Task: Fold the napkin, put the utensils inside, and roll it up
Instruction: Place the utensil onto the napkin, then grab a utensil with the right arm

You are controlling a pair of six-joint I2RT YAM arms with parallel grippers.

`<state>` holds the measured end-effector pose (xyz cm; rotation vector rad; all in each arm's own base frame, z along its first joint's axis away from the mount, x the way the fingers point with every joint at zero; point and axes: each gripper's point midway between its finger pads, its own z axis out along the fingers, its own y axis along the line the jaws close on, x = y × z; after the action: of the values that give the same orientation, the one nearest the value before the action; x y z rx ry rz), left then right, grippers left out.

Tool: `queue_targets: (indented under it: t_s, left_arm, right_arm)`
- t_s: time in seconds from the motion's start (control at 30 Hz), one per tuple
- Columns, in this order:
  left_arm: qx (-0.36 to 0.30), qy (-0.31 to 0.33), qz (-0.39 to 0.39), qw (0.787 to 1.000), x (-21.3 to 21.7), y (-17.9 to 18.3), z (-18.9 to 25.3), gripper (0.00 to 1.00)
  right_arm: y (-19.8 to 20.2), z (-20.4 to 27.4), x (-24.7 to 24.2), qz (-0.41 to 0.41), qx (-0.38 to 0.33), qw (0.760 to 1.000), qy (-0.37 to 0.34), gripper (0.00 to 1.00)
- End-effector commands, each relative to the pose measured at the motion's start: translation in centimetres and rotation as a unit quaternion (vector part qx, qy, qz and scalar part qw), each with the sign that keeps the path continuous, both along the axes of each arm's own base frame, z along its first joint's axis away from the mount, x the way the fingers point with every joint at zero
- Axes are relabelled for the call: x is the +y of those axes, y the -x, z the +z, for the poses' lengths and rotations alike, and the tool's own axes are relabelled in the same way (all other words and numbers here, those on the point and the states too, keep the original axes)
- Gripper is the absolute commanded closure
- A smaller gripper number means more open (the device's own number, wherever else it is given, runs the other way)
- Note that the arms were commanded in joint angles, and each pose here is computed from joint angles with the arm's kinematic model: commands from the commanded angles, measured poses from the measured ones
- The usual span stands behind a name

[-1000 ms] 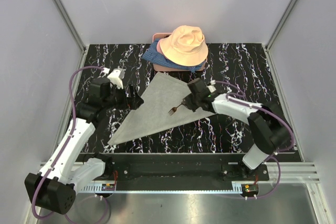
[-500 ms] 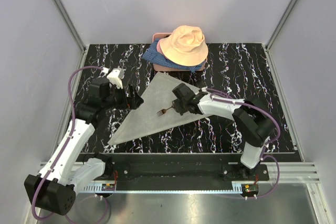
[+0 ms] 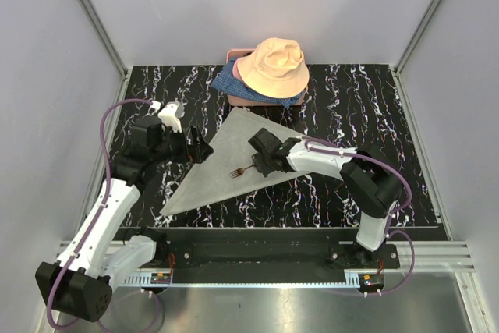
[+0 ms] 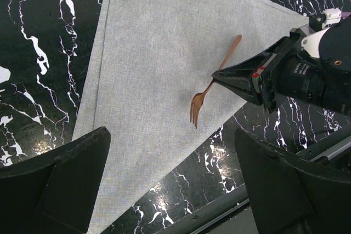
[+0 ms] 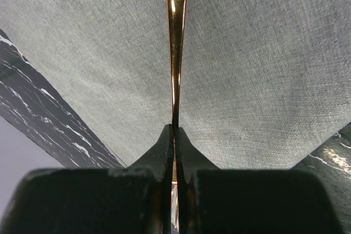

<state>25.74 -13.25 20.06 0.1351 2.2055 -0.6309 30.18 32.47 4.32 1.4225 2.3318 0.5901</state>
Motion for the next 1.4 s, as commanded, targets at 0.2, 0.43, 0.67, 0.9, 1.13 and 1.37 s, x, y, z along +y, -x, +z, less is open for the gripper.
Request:
queue_targets:
  t_s: [0.2, 0.43, 0.67, 0.9, 1.13, 1.37]
  left_arm:
    - [-0.027, 0.015, -0.018, 0.999, -0.7, 0.2, 1.2, 0.01]
    - [-0.031, 0.011, -0.016, 0.999, -0.6, 0.3, 1.3, 0.01]
    - [-0.032, 0.010, -0.015, 0.999, -0.6, 0.3, 1.4, 0.01]
    - [-0.030, 0.009, -0.015, 0.999, -0.6, 0.3, 1.2, 0.01]
    - [-0.025, 0.009, -0.015, 1.000, -0.6, 0.3, 1.0, 0.01]
    - [-0.019, 0.012, -0.021, 1.000, -0.9, 0.4, 0.8, 0.01]
  right_arm:
    - [-1.2, 0.4, 0.3, -0.034, -0.014, 0.999, 0.011, 1.00]
    - [-1.5, -0.2, 0.9, -0.033, -0.008, 0.999, 0.009, 1.00]
    - [-1.6, 0.2, 1.2, -0.029, -0.011, 0.999, 0.006, 0.71]
    - [-1.9, 3.8, 0.4, -0.009, -0.061, 0.998, 0.006, 0.49]
    - [-0.6, 5.5, -12.3, -0.016, -0.103, 0.991, 0.089, 0.47]
    - [1.3, 4.9, -27.4, -0.086, -0.062, 0.982, 0.159, 0.48]
